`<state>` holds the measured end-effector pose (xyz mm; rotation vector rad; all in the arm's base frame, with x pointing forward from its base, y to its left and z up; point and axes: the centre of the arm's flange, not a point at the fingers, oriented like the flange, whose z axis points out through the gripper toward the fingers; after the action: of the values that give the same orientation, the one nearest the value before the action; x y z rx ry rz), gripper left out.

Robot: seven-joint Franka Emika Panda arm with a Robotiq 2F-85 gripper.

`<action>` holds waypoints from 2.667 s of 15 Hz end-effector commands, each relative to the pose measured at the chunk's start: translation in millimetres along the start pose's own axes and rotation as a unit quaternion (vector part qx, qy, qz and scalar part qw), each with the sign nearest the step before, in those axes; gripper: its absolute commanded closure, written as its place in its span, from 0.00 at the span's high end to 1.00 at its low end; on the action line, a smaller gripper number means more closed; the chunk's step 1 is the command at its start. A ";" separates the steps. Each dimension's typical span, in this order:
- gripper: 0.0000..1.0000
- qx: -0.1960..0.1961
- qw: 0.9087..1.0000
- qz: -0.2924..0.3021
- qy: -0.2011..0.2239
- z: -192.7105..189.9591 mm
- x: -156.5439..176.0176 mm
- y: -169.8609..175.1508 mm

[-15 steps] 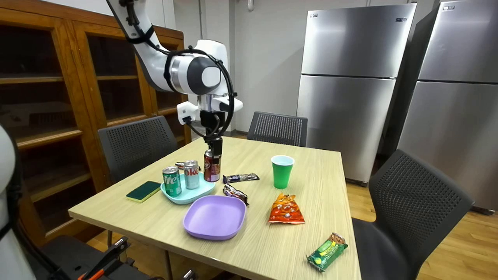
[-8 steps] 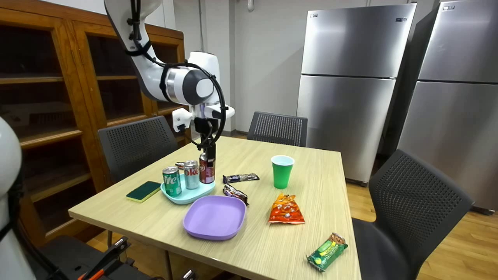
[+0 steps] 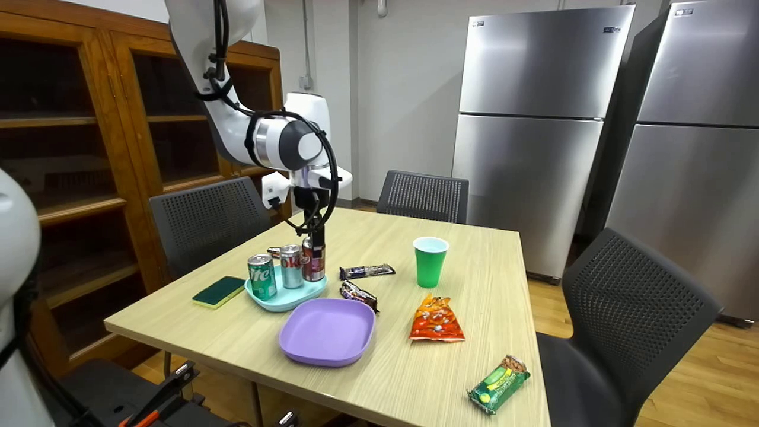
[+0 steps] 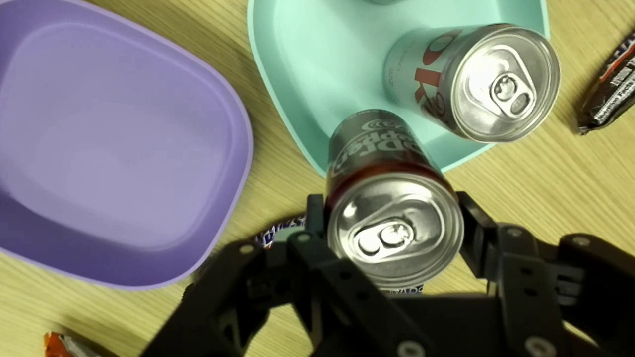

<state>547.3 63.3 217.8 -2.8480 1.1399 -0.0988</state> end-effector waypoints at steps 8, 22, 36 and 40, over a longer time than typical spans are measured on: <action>0.38 -0.006 1.000 0.009 -0.001 18.1 -4.8 -16.6; 1.00 -0.020 1.000 -0.016 -0.012 5.4 -15.7 -6.4; 1.00 0.001 1.000 -0.021 -0.001 -38.0 -3.1 7.9; 1.00 -0.003 1.000 -0.023 -0.004 -31.4 -4.8 8.2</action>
<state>535.5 59.4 248.1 -2.8776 1.0767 -0.0848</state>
